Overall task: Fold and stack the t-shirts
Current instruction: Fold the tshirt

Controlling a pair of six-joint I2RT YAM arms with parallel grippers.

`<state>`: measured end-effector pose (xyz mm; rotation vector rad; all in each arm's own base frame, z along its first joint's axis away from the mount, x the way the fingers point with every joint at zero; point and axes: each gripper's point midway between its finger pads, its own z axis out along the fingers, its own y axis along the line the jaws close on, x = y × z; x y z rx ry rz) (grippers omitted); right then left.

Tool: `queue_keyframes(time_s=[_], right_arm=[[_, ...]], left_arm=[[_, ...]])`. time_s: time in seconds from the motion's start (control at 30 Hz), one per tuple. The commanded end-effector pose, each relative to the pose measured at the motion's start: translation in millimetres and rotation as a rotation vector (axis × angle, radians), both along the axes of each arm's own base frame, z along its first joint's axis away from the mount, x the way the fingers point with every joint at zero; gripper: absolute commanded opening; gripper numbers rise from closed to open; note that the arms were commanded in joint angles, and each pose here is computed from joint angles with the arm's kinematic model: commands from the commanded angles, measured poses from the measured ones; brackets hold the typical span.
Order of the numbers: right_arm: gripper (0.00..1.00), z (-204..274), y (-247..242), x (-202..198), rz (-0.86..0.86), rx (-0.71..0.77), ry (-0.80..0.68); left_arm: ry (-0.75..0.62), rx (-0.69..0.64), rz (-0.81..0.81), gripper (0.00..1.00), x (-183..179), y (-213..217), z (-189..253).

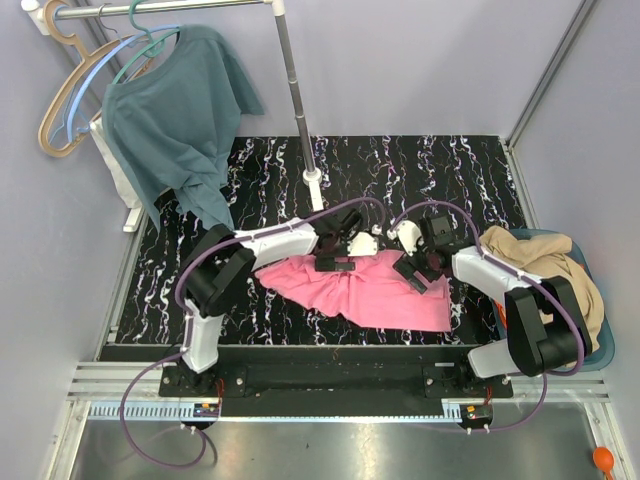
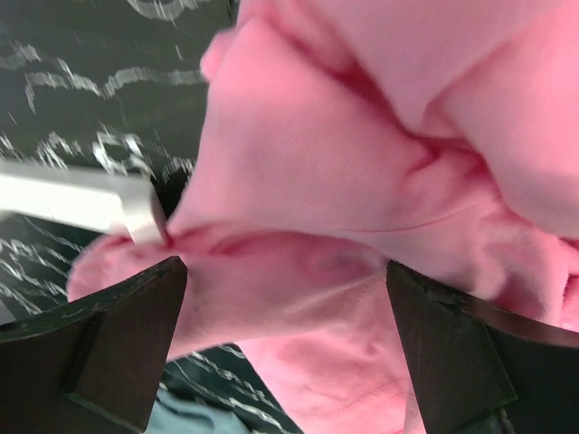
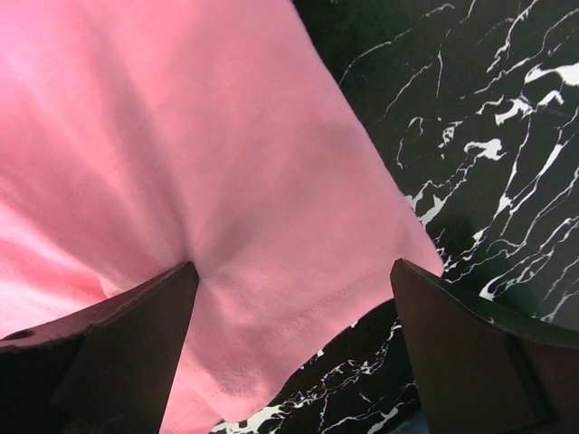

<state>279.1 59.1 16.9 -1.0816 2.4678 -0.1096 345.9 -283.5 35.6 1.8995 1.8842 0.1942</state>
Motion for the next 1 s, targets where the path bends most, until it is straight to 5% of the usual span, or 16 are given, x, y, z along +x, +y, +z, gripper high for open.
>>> queue_keyframes(time_s=[0.0, 0.97], right_arm=[[1.0, -46, -12, -70, 0.089, -0.091, 0.248], [1.0, -41, 10, -111, 0.348, -0.113, 0.323]], left_arm=[[-0.021, -0.111, -0.099, 0.99, 15, -47, -1], [-0.438, -0.361, -0.254, 0.99, 182, -165, 52]])
